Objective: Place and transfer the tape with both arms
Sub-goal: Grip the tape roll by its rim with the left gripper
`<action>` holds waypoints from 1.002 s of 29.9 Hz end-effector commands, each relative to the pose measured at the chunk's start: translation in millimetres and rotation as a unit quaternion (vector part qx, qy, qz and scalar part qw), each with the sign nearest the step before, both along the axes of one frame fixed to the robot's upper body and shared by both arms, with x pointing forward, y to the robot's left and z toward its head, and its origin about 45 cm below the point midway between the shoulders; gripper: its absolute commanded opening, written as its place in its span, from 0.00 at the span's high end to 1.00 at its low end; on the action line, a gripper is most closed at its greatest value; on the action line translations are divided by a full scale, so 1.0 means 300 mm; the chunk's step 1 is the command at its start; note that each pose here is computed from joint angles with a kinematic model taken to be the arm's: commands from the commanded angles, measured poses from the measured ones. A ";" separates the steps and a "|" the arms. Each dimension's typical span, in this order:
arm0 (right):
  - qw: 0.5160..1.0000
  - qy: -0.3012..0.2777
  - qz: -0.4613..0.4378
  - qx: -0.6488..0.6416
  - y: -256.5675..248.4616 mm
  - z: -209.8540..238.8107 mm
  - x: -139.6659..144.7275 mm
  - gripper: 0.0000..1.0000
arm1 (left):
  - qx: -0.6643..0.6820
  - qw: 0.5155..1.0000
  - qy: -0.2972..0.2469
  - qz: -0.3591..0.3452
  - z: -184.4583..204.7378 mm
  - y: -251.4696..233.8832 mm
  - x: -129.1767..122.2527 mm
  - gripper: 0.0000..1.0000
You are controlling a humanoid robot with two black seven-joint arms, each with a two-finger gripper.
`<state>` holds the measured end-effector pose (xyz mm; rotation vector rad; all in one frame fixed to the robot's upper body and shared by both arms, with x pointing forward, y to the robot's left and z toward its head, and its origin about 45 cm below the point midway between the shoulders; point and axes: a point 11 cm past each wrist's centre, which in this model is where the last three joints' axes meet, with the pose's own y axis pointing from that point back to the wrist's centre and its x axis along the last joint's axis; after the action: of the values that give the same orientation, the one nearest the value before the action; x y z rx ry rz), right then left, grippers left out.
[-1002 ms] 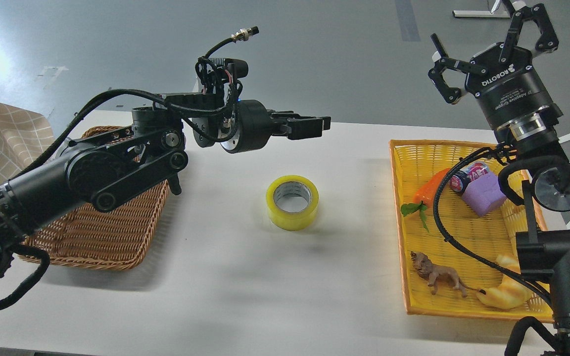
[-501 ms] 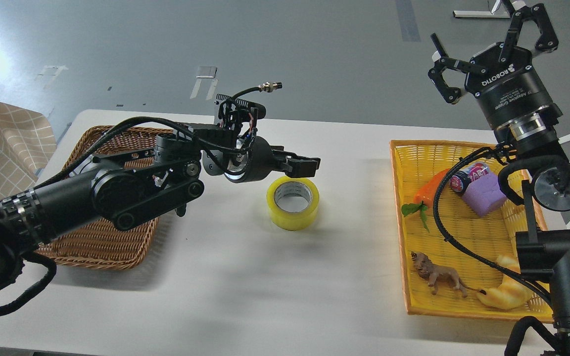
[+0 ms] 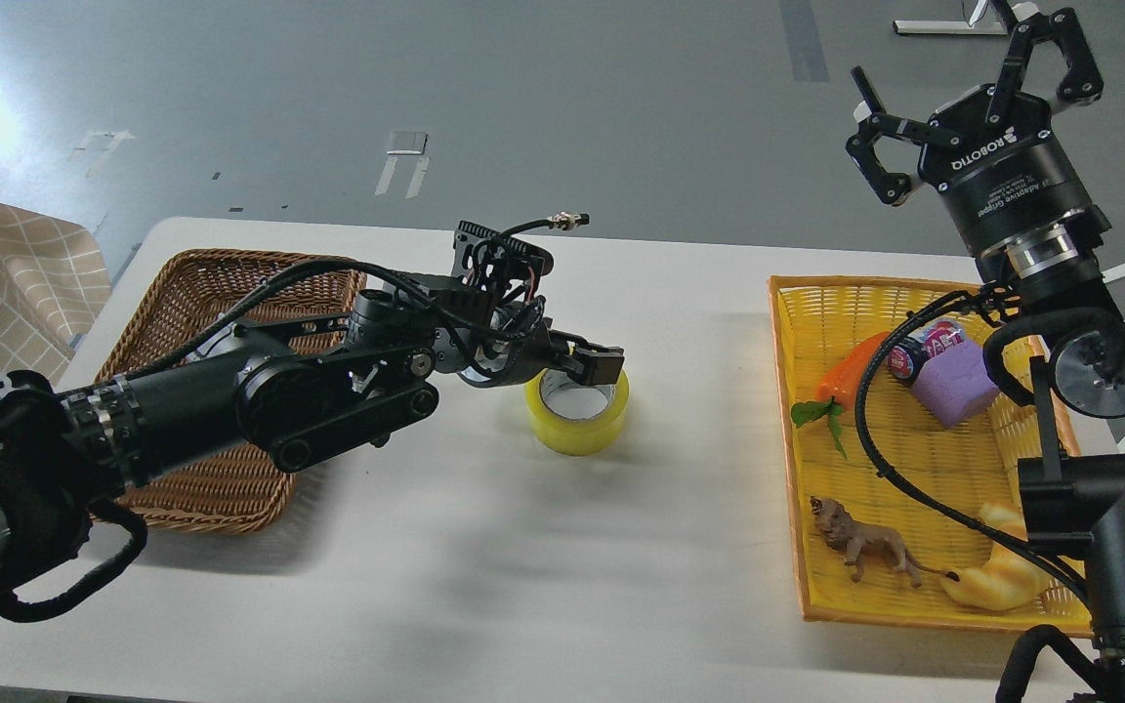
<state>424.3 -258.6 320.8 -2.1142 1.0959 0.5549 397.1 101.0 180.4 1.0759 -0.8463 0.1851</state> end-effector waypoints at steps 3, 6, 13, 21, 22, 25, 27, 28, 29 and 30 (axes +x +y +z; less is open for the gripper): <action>1.000 0.000 0.000 0.000 0.000 0.000 0.000 0.01 | 0.003 1.000 0.007 0.004 -0.027 -0.013 0.000 0.02; 1.000 -0.001 0.000 0.000 0.001 0.002 0.001 0.02 | 0.012 1.000 0.011 0.010 -0.049 -0.006 0.005 0.02; 1.000 -0.001 0.000 0.000 -0.001 0.003 0.001 0.02 | 0.043 0.999 0.016 0.010 -0.097 0.023 0.001 0.04; 1.000 0.000 0.000 0.000 0.001 0.001 0.001 0.02 | 0.043 0.999 0.017 0.010 -0.101 0.020 0.000 0.11; 1.000 0.001 0.000 0.000 0.000 -0.001 0.001 0.02 | 0.043 0.999 0.016 0.010 -0.099 0.020 0.001 0.11; 1.000 0.000 0.000 0.000 0.000 -0.001 0.002 0.02 | 0.042 0.999 0.015 0.008 -0.095 0.015 0.002 0.11; 1.000 0.000 0.000 0.000 0.000 -0.001 0.002 0.02 | 0.042 0.999 0.014 0.006 -0.093 0.013 0.000 0.11; 1.000 0.001 0.000 0.000 0.000 -0.001 0.001 0.02 | 0.043 0.999 0.013 0.005 -0.090 0.011 0.000 0.11; 1.000 0.000 -0.001 0.000 0.000 -0.001 0.000 0.02 | 0.042 0.999 0.012 0.004 -0.085 0.010 0.002 0.11; 1.000 0.000 -0.001 0.000 0.000 -0.001 0.000 0.02 | 0.042 0.999 0.011 0.005 -0.083 0.012 0.005 0.11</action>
<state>424.7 -258.7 320.6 -2.1128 1.0967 0.5557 397.2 104.5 152.8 1.1602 -0.8278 0.1451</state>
